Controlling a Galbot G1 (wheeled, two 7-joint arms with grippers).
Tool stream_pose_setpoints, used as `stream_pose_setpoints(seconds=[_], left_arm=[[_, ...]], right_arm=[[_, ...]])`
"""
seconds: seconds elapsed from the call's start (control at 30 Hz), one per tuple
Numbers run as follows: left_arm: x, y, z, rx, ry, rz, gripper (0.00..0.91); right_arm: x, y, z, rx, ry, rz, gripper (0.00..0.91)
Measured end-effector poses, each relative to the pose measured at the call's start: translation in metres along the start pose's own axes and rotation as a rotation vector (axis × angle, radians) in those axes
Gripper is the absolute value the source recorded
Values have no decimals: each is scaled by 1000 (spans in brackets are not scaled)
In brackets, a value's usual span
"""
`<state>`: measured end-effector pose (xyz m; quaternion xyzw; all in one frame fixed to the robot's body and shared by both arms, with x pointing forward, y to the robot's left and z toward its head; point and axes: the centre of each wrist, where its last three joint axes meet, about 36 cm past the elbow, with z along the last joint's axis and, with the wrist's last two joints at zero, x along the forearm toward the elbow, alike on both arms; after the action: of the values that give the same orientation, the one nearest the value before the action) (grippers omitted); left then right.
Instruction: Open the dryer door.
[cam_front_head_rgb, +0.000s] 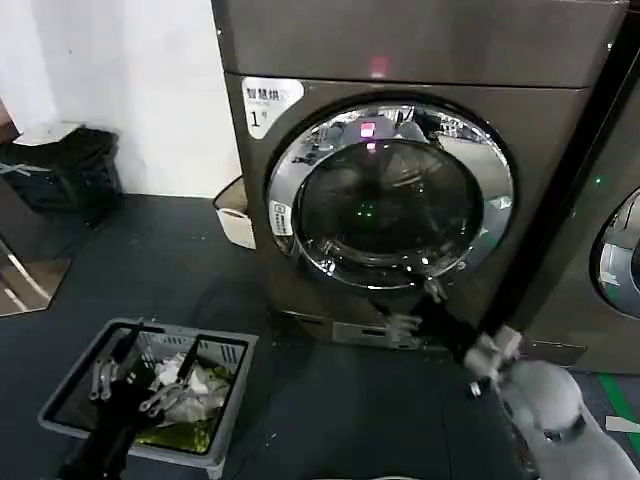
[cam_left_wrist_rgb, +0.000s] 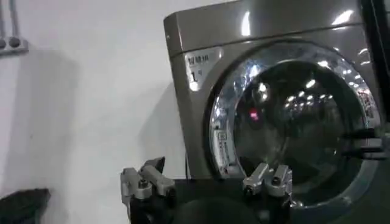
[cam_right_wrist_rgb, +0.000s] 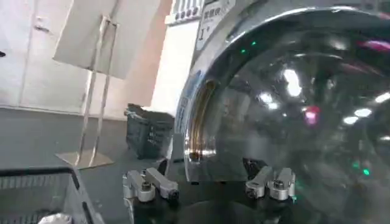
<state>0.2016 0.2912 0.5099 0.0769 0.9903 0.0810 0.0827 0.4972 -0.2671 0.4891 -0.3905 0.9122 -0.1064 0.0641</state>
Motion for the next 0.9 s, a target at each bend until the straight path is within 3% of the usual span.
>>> stream_pose_setpoints(seconds=[0.53, 0.9], left_arm=[[3, -2, -3, -3, 10, -1, 907], [3, -2, -8, -9, -1, 7, 907]], right_arm=[[-105, -11, -8, 14, -7, -97, 907], [-158, -3, 5, -24, 8, -114, 907]])
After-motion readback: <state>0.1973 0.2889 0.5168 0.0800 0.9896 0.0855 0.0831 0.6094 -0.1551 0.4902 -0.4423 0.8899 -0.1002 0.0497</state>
